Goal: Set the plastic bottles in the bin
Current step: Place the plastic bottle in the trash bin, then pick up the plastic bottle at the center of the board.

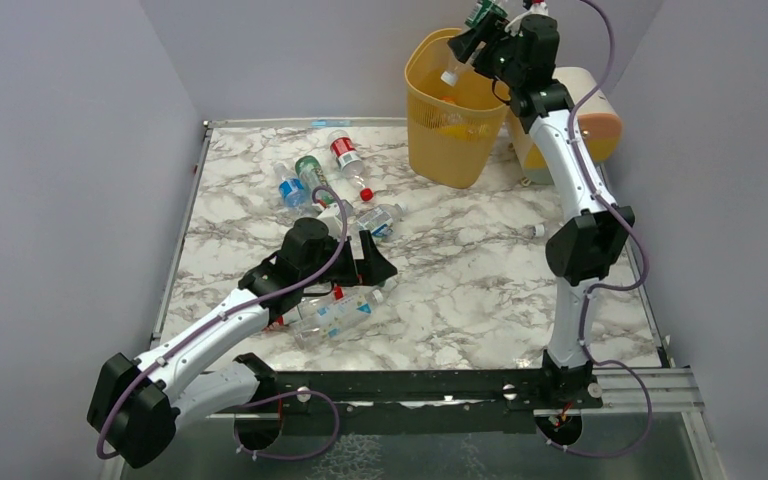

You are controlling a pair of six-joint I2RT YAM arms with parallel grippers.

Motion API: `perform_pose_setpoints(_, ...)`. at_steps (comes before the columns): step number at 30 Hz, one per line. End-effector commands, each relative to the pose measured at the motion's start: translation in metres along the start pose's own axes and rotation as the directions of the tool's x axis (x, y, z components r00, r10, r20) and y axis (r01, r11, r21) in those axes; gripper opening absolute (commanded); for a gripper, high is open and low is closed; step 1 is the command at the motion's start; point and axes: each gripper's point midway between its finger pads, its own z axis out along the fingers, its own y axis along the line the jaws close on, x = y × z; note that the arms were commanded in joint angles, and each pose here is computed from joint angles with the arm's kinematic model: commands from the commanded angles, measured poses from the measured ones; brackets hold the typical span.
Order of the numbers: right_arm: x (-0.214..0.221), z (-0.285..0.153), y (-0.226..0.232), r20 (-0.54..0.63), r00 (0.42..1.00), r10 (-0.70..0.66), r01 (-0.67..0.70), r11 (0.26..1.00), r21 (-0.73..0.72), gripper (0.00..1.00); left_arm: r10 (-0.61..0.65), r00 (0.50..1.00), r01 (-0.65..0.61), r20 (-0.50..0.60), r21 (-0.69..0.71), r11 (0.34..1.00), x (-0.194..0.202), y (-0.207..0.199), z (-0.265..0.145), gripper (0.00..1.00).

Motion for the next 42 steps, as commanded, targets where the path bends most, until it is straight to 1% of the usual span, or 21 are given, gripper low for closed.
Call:
perform_pose_setpoints(1, 0.003, 0.010, 0.016, -0.008, 1.000, 0.009, -0.009, 0.996, -0.092, 0.72, 0.014, 1.000, -0.014, 0.010, 0.001, 1.000, -0.002, -0.002, 0.001, 0.99)
perform_pose_setpoints(3, 0.010, 0.014, 0.012, -0.026, 1.000, 0.008, -0.010, 0.996, -0.083, 0.83, 0.013, 1.000, -0.013, 0.010, -0.001, 1.000, -0.002, -0.001, 0.001, 0.99)
perform_pose_setpoints(4, 0.012, 0.015, 0.009, -0.034, 0.999, 0.005, -0.008, 0.997, -0.075, 0.95, 0.013, 1.000, -0.013, 0.011, -0.002, 1.000, -0.002, -0.001, 0.001, 0.99)
perform_pose_setpoints(5, 0.014, 0.016, 0.007, -0.039, 0.999, 0.000, -0.003, 0.998, -0.070, 1.00, 0.013, 1.000, -0.013, 0.010, -0.003, 1.000, -0.002, -0.001, 0.001, 0.99)
perform_pose_setpoints(9, 0.009, 0.010, 0.007, -0.030, 0.999, -0.025, 0.024, 0.998, -0.053, 1.00, 0.016, 1.000, -0.016, 0.008, -0.002, 1.000, -0.002, -0.001, 0.002, 0.99)
perform_pose_setpoints(15, -0.014, -0.013, 0.020, 0.005, 0.999, -0.054, 0.054, 0.998, -0.045, 1.00, 0.015, 1.000, -0.015, 0.006, -0.003, 1.000, -0.003, -0.001, 0.003, 0.99)
perform_pose_setpoints(21, -0.041, -0.057, 0.038, 0.039, 0.996, -0.083, 0.084, 0.996, -0.030, 0.99, 0.017, 1.000, -0.017, 0.015, 0.007, 1.000, -0.003, -0.003, 0.001, 0.99)
perform_pose_setpoints(25, -0.046, -0.094, 0.039, 0.045, 0.996, -0.082, 0.081, 0.997, 0.015, 0.99, 0.017, 0.999, -0.017, 0.027, 0.013, 1.000, -0.002, -0.003, -0.002, 0.99)
perform_pose_setpoints(30, -0.032, -0.141, 0.028, 0.020, 0.997, -0.074, 0.072, 0.994, 0.080, 0.99, 0.022, 0.999, -0.023, 0.028, 0.037, 0.999, 0.001, -0.006, -0.006, 0.99)
perform_pose_setpoints(37, 0.007, -0.194, 0.004, -0.028, 0.998, -0.055, 0.058, 0.988, 0.145, 0.99, 0.028, 0.999, -0.031, 0.036, 0.063, 0.998, 0.011, -0.004, -0.016, 0.99)
perform_pose_setpoints(42, 0.033, -0.221, -0.030, -0.070, 0.995, -0.070, 0.086, 0.960, 0.268, 0.99, 0.032, 0.999, -0.036, 0.035, 0.105, 0.994, 0.015, -0.011, -0.022, 0.99)
